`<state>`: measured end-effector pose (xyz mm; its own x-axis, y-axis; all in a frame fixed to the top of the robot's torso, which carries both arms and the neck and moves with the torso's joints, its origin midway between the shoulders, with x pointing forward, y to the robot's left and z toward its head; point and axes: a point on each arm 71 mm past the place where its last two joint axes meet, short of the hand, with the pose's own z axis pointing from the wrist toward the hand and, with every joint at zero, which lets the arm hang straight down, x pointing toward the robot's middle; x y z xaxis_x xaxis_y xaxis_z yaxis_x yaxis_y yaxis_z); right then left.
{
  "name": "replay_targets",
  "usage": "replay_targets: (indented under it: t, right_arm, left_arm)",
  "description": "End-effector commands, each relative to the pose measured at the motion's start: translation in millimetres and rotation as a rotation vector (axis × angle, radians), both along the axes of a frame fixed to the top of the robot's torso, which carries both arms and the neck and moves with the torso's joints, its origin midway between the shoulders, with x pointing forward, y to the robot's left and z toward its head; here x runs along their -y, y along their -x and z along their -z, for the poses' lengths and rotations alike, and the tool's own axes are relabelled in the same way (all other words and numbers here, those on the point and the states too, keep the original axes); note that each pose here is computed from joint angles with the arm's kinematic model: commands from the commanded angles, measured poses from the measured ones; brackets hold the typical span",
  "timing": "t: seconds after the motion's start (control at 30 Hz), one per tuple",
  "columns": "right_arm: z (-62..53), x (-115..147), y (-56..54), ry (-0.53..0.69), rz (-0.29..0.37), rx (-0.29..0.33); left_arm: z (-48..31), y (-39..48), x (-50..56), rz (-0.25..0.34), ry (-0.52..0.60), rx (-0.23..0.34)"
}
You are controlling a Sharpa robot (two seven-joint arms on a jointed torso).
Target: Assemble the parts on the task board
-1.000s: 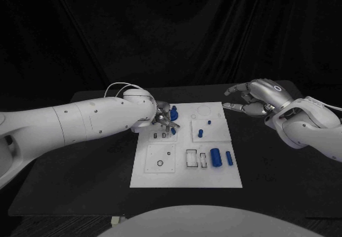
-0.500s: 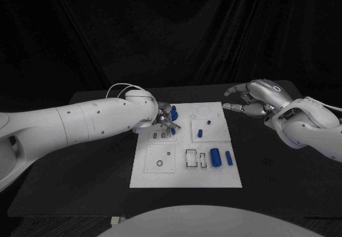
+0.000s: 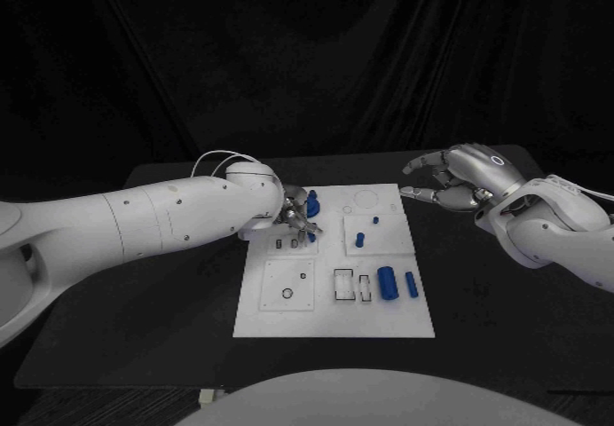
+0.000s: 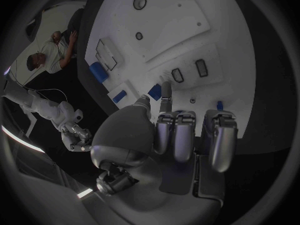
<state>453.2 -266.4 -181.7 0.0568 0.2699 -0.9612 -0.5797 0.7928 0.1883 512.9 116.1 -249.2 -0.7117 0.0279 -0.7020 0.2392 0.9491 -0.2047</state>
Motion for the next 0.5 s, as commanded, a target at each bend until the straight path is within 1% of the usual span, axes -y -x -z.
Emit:
replay_targets:
  t: [0.03,0.5]
  right_arm:
    - [1.4,1.0,-0.3,0.004,0.012,-0.011]
    - [2.2,0.7,-1.1,0.008,0.013,-0.017]
  left_arm:
    - [1.7,1.4,2.5,0.013,-0.003,-0.015]
    - [2.9,1.5,4.5,0.021,0.002,-0.018]
